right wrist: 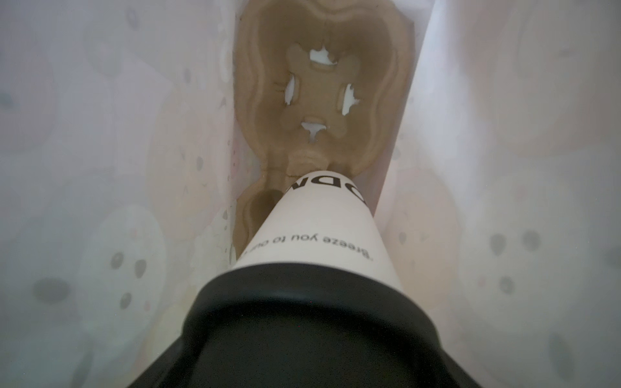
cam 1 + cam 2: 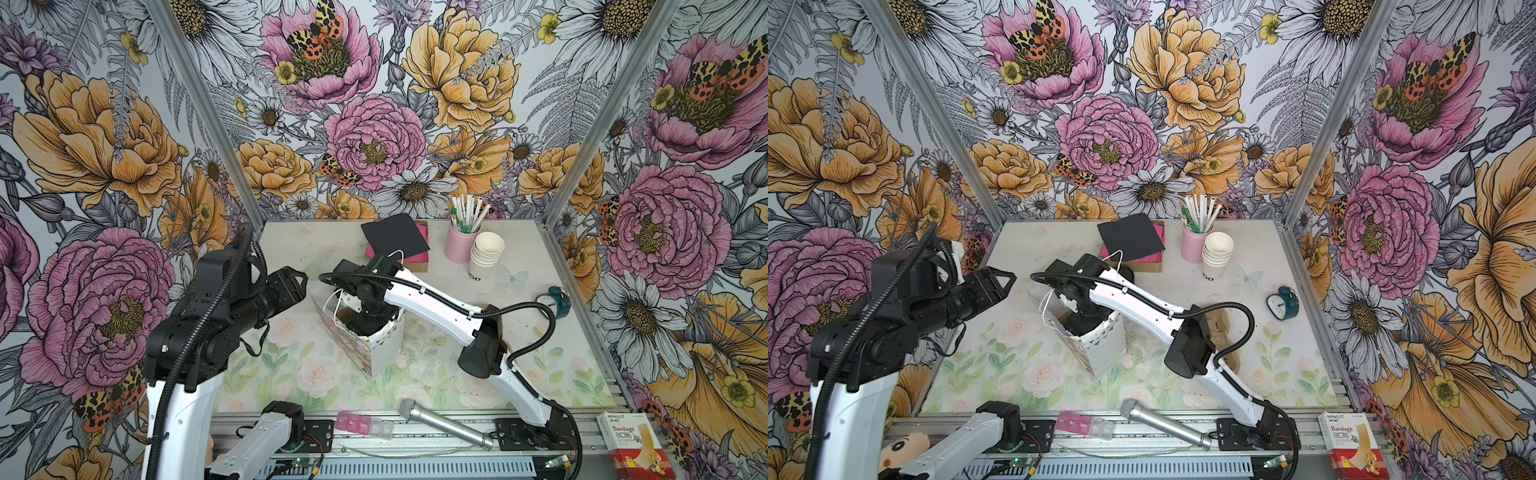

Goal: Pack a coffee takeout order
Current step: Move the takeout bag to the center of the table.

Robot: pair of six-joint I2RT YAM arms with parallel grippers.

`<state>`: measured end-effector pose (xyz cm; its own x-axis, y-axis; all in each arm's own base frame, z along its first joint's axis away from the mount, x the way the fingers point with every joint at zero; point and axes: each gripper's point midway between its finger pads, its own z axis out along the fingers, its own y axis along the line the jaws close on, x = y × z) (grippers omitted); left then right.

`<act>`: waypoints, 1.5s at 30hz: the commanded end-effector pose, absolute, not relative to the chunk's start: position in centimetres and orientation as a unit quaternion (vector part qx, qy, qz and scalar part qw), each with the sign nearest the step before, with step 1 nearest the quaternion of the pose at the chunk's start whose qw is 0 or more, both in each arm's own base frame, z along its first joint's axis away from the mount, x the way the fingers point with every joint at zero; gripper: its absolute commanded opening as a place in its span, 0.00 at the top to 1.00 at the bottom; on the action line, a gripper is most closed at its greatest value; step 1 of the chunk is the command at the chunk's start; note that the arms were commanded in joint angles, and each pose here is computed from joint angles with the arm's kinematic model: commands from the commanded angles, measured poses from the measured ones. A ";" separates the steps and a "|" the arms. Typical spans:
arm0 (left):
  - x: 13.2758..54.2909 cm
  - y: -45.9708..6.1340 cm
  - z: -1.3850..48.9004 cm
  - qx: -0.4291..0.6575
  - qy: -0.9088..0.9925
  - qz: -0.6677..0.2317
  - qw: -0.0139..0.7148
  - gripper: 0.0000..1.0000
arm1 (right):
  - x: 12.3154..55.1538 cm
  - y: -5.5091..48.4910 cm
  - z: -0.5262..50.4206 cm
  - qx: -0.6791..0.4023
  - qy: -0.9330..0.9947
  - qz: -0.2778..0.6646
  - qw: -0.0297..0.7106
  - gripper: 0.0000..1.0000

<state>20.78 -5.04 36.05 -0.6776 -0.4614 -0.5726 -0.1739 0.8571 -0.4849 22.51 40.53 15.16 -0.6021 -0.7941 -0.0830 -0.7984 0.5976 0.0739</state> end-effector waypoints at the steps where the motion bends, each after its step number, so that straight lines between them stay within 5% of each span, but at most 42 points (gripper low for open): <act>1: 20.7 -7.8 36.0 -0.077 0.907 -0.255 0.325 0.36 | 21.6 38.2 16.9 -0.452 0.891 0.034 0.008 0.18; 45: 21.9 -11.0 31.2 0.057 0.930 -0.253 0.259 0.51 | 19.2 34.2 16.9 -0.506 0.861 0.038 0.020 0.16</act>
